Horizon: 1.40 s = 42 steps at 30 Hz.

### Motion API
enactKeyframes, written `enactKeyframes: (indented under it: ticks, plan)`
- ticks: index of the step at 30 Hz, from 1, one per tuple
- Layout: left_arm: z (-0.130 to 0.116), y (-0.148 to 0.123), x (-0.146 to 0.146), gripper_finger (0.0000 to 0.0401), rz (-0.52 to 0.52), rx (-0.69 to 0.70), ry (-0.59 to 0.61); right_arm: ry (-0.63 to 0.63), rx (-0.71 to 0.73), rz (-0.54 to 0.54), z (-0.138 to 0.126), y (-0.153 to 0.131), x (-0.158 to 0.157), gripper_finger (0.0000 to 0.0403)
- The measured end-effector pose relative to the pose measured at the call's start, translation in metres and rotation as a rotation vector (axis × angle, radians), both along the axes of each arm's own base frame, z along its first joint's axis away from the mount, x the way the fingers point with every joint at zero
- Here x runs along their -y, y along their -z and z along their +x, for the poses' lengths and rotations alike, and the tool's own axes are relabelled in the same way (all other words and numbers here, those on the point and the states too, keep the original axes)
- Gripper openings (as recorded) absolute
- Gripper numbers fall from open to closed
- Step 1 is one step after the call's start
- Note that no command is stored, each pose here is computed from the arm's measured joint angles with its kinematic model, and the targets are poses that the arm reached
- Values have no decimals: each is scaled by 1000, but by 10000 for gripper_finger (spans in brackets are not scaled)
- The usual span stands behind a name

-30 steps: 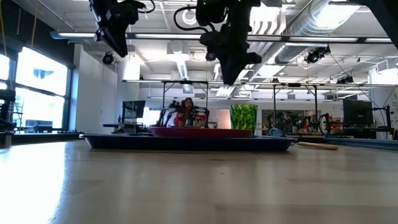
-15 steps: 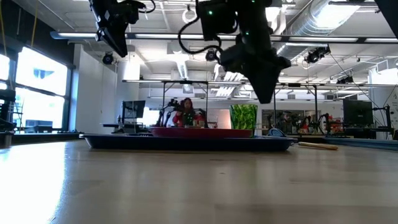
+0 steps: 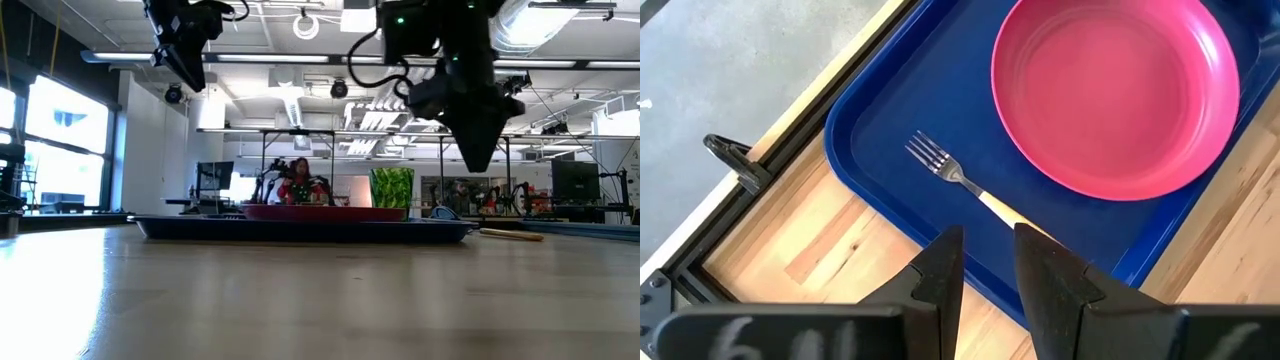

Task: Pick and place plate/cup/fork/spoon on tray
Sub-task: Put the orange spoon on the blue tray to the right of the orange fork

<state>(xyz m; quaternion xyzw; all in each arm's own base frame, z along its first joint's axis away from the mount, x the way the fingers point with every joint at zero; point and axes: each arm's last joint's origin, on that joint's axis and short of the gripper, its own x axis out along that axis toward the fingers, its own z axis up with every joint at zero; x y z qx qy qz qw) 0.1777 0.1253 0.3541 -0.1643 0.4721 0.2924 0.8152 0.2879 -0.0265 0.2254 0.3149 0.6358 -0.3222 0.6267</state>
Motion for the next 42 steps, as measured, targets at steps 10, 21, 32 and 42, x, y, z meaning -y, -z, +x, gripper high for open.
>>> enactKeyframes:
  ticks: [10,21,32,42]
  plan:
    - [0,0,0,81,-8,6,-17,138,171,-43,-60,3,25,67]
    - [0,0,0,81,-31,27,-84,156,173,-86,-92,15,55,106]
    - [0,0,-1,81,-40,38,-138,252,217,-145,-105,41,78,142]
    - [0,0,-1,81,-41,39,-144,208,206,-176,-111,59,77,142]
